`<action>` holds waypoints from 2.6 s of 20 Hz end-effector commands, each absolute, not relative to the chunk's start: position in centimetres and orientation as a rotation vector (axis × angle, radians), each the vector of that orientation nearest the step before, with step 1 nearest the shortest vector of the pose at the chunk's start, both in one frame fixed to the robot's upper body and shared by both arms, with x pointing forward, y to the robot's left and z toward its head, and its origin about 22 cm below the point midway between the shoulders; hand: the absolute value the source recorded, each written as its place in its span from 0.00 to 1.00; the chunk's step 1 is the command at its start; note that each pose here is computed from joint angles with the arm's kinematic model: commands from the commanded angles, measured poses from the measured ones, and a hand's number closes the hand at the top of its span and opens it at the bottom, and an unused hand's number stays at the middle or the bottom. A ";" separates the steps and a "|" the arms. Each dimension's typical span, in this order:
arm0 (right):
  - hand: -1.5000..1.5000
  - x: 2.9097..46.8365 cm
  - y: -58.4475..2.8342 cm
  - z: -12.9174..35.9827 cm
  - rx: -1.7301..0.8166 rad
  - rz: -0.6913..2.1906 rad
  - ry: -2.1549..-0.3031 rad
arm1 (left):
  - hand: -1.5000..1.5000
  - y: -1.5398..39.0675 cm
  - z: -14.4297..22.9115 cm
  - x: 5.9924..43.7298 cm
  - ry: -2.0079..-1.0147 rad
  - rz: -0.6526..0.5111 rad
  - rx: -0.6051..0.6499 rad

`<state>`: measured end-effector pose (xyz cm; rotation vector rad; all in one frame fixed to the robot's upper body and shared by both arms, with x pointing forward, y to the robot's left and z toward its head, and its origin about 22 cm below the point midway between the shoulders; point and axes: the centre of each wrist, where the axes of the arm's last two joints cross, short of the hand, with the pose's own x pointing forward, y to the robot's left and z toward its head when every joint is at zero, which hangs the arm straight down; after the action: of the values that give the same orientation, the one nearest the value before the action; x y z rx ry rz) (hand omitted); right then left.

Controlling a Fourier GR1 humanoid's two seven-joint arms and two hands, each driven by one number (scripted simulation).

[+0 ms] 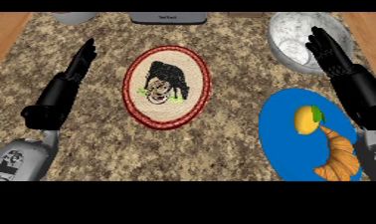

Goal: Pick the lemon from the plate and place it in the bowl

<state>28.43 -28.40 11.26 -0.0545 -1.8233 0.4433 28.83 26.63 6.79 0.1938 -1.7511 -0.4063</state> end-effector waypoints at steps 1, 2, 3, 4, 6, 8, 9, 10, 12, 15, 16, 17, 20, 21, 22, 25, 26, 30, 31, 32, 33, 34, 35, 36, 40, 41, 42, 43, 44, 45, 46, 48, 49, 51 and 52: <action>1.00 28.1 -27.3 10.7 -0.208 0.275 -1.818 | 0.50 26.9 6.7 29.1 -1.726 -0.406 0.172; 1.00 27.5 -29.5 9.9 -0.337 0.130 -1.802 | 0.50 26.0 6.0 28.9 -1.708 -0.368 0.133; 1.00 27.2 -31.1 9.2 -0.470 0.006 -1.761 | 0.50 25.6 5.8 28.0 -1.693 -0.379 0.092; 1.00 26.7 -32.3 8.7 -0.571 -0.124 -1.727 | 0.50 25.4 4.7 27.5 -1.678 -0.365 0.073; 1.00 25.8 -34.8 8.1 -0.779 -0.348 -1.663 | 0.50 24.2 4.0 27.1 -1.649 -0.331 0.025; 1.00 22.7 -39.0 4.1 -1.051 -0.177 -1.334 | 0.50 24.0 3.1 26.6 -1.605 -0.324 -0.012; 1.00 23.0 -36.3 3.0 -1.007 -0.341 -1.342 | 0.50 22.8 3.4 26.9 -1.616 -0.331 -0.072; 0.00 23.4 -34.3 2.1 -0.994 -0.461 -1.348 | 0.50 22.5 2.9 26.5 -1.603 -0.340 -0.102; 0.00 23.4 -30.6 0.6 -1.051 -0.484 -1.383 | 0.50 22.2 2.2 25.7 -1.592 -0.355 -0.149; 0.00 23.6 -31.7 0.7 -1.189 -0.289 -1.286 | 0.50 20.6 3.9 25.8 -1.587 -0.384 -0.187; 0.00 23.6 -32.4 -0.6 -1.210 -0.215 -1.233 | 0.50 20.4 4.1 26.0 -1.601 -0.379 -0.178; 0.00 22.8 -32.0 1.2 -1.201 -0.145 -1.193 | 0.50 20.6 3.0 26.2 -1.596 -0.380 -0.160; 0.00 24.5 -32.9 3.2 -1.218 -0.031 -1.028 | 0.50 20.1 3.0 25.4 -1.592 -0.383 -0.178; 0.00 24.7 -33.9 4.2 -1.220 -0.001 -0.948 | 0.50 19.6 3.9 25.6 -1.591 -0.389 -0.175; 0.00 24.8 -33.3 4.0 -1.218 0.061 -0.887 | 0.50 21.0 3.9 26.7 -1.601 -0.388 -0.169; 0.00 25.3 -33.3 4.7 -1.087 0.224 -0.664 | 0.50 19.7 3.5 26.0 -1.582 -0.395 -0.174; 0.00 25.8 -32.3 5.7 -1.029 0.252 -0.636 | 0.50 20.4 4.1 26.8 -1.598 -0.377 -0.180; 0.00 28.3 -30.6 9.9 -0.837 0.317 -0.520 | 0.50 19.4 2.7 25.6 -1.574 -0.399 -0.173; 0.00 28.7 -30.2 10.7 -0.809 0.318 -0.486 | 0.50 20.0 3.6 26.3 -1.602 -0.401 -0.165; 0.00 29.3 -30.9 11.6 -0.778 0.310 -0.461 | 0.50 19.2 3.3 25.7 -1.578 -0.370 -0.181; 0.00 29.1 -30.2 11.7 -0.758 0.338 -0.434 | 0.50 20.3 4.5 26.6 -1.591 -0.370 -0.198; 0.00 30.0 -29.2 12.5 -0.740 0.326 -0.424 | 0.50 19.7 3.3 25.6 -1.574 -0.396 -0.182; 0.00 30.3 -29.0 13.2 -0.729 0.333 -0.405 | 0.50 19.7 3.4 25.8 -1.577 -0.404 -0.174; 0.00 30.7 -28.9 13.9 -0.716 0.321 -0.409 | 0.50 19.7 4.0 26.8 -1.600 -0.384 -0.166; 0.00 31.7 -28.7 11.8 -0.688 0.308 -0.332 | 0.50 20.4 3.6 25.6 -1.584 -0.388 -0.196; 0.00 31.5 -28.7 11.7 -0.677 0.318 -0.334 | 0.50 21.2 2.9 25.5 -1.586 -0.390 -0.172; 0.00 32.5 -27.6 12.7 -0.679 0.324 -0.350 | 0.50 20.8 2.8 26.4 -1.587 -0.383 -0.180; 0.00 32.3 -28.3 12.0 -0.683 0.331 -0.336 | 0.50 21.0 4.2 27.9 -1.585 -0.381 -0.177; 0.00 32.7 -27.4 12.3 -0.693 0.331 -0.335 | 0.50 19.5 3.4 26.2 -1.583 -0.391 -0.175; 0.00 32.3 -27.9 12.7 -0.690 0.340 -0.336 | 0.50 20.1 3.6 26.6 -1.591 -0.385 -0.159; 0.00 32.6 -27.6 13.0 -0.698 0.341 -0.350 | 0.50 20.1 3.7 26.4 -1.578 -0.369 -0.182; 0.00 32.3 -27.7 12.9 -0.726 0.335 -0.347 | 0.50 20.0 2.8 26.0 -1.579 -0.368 -0.168; 0.00 32.8 -25.4 12.0 -0.736 0.347 -0.366 | 0.50 18.6 3.9 25.8 -1.582 -0.387 -0.187; 0.00 33.8 -26.1 11.5 -0.782 0.341 -0.361 | 0.50 20.3 4.0 27.1 -1.595 -0.397 -0.169; 0.00 32.9 -25.5 12.0 -0.781 0.335 -0.362 | 0.50 19.8 2.7 26.4 -1.575 -0.385 -0.172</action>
<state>32.33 -27.33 11.19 -0.7124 -0.5497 0.3836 26.46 20.10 3.36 -0.1713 -1.5865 -0.3838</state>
